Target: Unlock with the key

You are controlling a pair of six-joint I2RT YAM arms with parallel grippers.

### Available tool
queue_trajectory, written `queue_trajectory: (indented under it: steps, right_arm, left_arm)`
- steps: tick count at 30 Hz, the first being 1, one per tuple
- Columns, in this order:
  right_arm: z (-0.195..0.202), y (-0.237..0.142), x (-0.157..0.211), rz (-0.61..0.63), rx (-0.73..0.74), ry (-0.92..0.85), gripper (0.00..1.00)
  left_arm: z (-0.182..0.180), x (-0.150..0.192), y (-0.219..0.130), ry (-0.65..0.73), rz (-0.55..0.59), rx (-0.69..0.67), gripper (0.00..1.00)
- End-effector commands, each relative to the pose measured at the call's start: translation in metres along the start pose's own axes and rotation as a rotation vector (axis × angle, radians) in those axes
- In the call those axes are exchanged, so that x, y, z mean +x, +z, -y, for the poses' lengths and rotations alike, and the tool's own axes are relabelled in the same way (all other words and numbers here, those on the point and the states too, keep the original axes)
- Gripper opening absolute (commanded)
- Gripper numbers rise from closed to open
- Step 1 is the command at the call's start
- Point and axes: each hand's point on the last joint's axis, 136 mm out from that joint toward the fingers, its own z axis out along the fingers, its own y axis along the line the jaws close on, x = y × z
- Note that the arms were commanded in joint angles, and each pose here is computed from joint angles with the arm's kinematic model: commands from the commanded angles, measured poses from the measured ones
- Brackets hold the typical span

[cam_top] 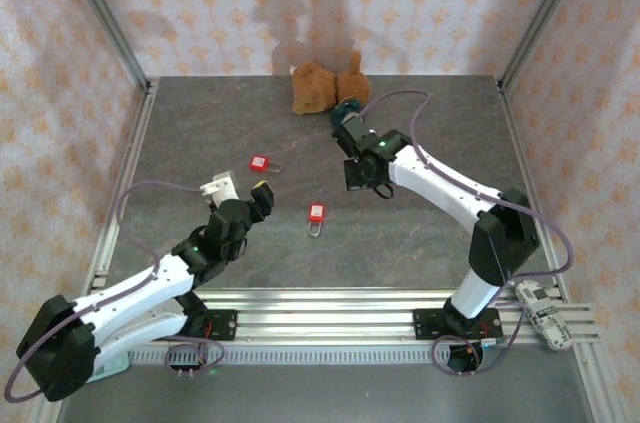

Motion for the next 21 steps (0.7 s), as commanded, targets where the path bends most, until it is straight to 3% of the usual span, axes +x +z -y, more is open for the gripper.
queue_trajectory:
  steps: [1, 5, 11, 13, 18, 21]
  right_arm:
    - [0.000, -0.024, -0.007, 0.034, -0.021, 0.026, 0.00]
    - [0.000, -0.035, -0.012, 0.064, -0.037, 0.044, 0.00]
    - [-0.009, -0.050, -0.020, 0.064, -0.097, 0.059, 0.00]
    - [-0.011, -0.059, -0.026, 0.080, -0.125, 0.076, 0.00]
    - [-0.020, -0.083, -0.034, 0.104, -0.236, 0.139, 0.00]
    - [-0.028, -0.097, -0.035, 0.106, -0.308, 0.171, 0.00]
  left_arm:
    - [0.038, -0.020, 0.007, 0.108, 0.026, 0.113, 0.88]
    - [0.069, -0.014, 0.020, 0.197, -0.027, 0.206, 0.88]
    - [0.149, -0.003, 0.001, 0.227, -0.042, 0.630, 0.84]
    - [0.161, 0.004, -0.003, 0.297, 0.001, 0.666, 0.84]
    - [0.188, 0.032, -0.010, 0.639, 0.140, 0.698, 0.87]
    - [0.196, 0.030, -0.004, 0.651, 0.209, 0.695, 0.85]
